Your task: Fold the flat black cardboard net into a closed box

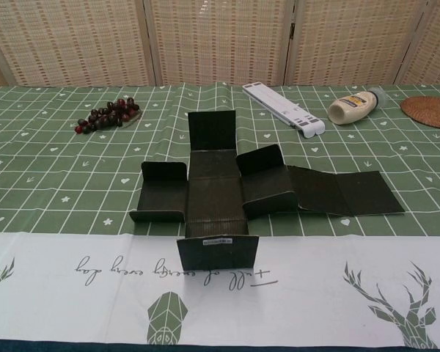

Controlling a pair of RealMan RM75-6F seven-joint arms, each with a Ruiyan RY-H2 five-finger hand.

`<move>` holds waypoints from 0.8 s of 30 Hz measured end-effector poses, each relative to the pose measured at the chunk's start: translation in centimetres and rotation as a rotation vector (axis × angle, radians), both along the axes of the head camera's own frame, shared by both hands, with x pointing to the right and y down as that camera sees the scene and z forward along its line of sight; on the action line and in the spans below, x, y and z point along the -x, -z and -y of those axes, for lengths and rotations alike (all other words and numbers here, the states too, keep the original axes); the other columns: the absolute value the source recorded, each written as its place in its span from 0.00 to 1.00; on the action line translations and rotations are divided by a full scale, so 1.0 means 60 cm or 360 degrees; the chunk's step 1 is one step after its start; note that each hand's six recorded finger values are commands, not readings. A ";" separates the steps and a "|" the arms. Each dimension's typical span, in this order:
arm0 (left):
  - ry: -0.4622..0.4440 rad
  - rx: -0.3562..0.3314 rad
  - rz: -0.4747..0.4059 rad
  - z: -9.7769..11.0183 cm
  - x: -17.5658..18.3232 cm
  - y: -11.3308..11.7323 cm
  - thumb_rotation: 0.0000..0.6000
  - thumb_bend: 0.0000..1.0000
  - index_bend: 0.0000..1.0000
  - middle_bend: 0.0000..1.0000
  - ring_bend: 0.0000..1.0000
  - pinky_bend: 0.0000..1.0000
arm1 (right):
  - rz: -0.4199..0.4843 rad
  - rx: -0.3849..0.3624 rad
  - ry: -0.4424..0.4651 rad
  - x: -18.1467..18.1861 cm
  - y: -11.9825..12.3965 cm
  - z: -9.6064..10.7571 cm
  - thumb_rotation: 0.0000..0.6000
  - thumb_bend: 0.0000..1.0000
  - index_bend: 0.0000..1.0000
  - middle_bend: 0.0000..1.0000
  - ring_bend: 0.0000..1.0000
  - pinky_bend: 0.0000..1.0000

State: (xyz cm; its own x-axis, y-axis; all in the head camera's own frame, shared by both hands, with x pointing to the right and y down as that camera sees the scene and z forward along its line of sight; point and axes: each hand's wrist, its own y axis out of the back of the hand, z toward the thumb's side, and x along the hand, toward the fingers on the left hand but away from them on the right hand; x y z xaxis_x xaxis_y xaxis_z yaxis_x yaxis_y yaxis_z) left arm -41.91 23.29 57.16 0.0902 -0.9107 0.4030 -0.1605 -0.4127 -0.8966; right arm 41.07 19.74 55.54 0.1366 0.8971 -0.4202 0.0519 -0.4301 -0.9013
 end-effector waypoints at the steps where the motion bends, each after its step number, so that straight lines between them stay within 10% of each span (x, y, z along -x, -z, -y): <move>1: 0.0000 0.0001 0.0000 0.000 0.000 0.000 1.00 0.11 0.29 0.18 0.26 0.52 | 0.0000 0.0001 0.0000 0.000 0.000 0.000 1.00 0.45 0.32 0.37 0.51 0.63; 10: 0.0001 -0.0008 -0.0001 -0.001 -0.001 0.002 1.00 0.11 0.29 0.18 0.26 0.52 | -0.0006 0.0025 0.0021 0.007 -0.004 0.001 1.00 0.45 0.32 0.36 0.54 0.64; 14: 0.0003 -0.0009 0.0000 -0.002 0.001 0.003 1.00 0.11 0.29 0.18 0.26 0.52 | -0.0028 0.0056 0.0051 0.018 -0.010 0.004 1.00 0.39 0.30 0.33 0.64 0.80; 24: 0.0012 -0.0001 -0.0007 -0.006 0.004 0.002 1.00 0.11 0.29 0.18 0.26 0.52 | -0.0120 0.0329 0.0117 0.071 -0.064 0.014 1.00 0.12 0.00 0.13 0.73 0.95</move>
State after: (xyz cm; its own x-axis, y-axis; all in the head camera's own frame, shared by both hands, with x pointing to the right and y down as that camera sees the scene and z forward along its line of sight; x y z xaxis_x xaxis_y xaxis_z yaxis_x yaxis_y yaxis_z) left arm -42.18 23.65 57.03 0.0852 -0.9116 0.4022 -0.1672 -0.4110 -0.8962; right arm 36.78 18.92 59.40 0.1596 0.7798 -0.6054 -0.0505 -0.6060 -0.7938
